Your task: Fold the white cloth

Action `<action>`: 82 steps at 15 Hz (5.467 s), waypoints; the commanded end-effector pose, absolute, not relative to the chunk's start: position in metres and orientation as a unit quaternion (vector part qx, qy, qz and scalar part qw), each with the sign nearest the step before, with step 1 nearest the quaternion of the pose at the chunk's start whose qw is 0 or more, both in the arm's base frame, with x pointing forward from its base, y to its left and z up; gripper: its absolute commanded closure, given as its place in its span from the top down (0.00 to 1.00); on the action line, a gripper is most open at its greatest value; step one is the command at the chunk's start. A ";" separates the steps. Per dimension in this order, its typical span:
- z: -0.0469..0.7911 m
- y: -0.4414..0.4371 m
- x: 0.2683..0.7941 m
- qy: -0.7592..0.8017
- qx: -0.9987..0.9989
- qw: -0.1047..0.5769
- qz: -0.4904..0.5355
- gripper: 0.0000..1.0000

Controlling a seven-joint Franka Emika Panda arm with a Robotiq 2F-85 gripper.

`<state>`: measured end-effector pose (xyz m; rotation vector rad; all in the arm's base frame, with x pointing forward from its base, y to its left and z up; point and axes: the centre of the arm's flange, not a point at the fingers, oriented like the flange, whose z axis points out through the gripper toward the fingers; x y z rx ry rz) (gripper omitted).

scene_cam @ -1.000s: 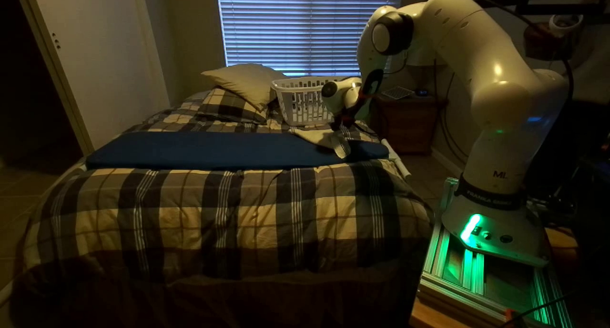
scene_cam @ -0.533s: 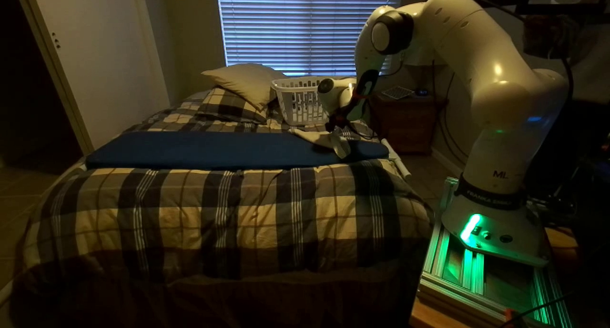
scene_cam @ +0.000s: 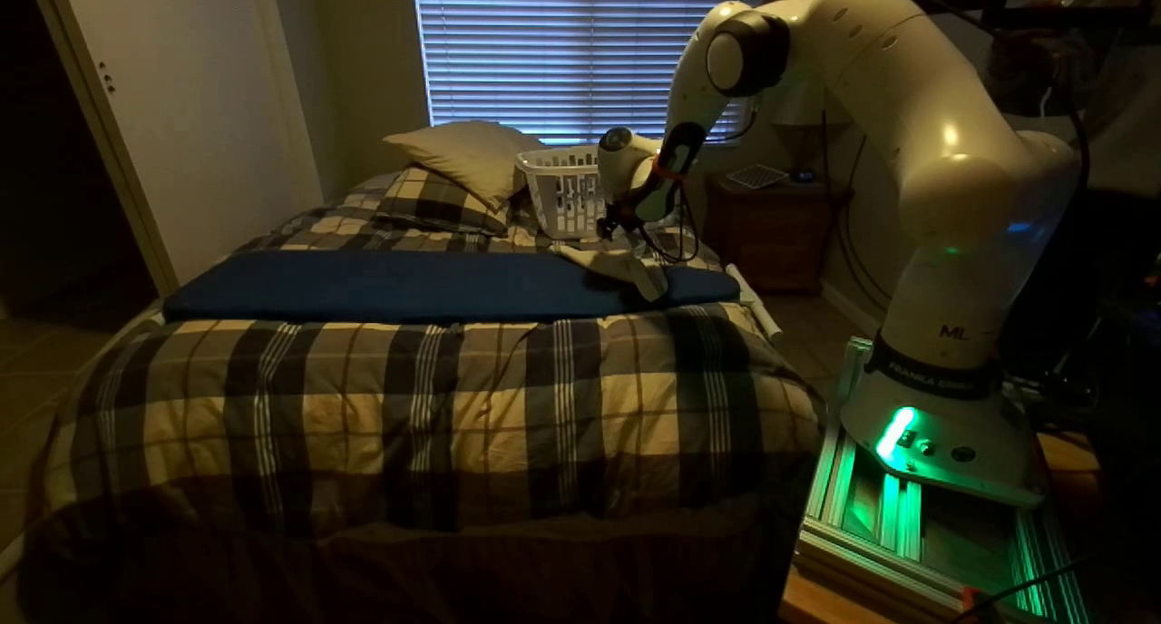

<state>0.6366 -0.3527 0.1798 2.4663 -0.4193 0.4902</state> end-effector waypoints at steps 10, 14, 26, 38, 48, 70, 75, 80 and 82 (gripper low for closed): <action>0.161 -0.295 0.731 -0.147 0.931 0.134 0.306 1.00; 0.149 -0.295 0.748 -0.139 0.933 0.127 0.308 1.00; 0.123 -0.315 0.758 -0.135 0.930 0.133 0.314 0.44; 0.169 -0.315 0.738 -0.145 0.932 0.120 0.310 0.05; 0.220 -0.309 0.691 -0.193 0.952 0.145 0.191 0.05; 0.227 -0.261 0.567 -0.198 0.923 0.317 0.087 0.05; 0.225 -0.254 0.551 -0.175 0.918 0.352 0.048 0.05; 0.213 -0.241 0.545 -0.182 0.916 0.358 0.005 0.05; 0.207 -0.237 0.544 -0.186 0.914 0.361 -0.007 0.05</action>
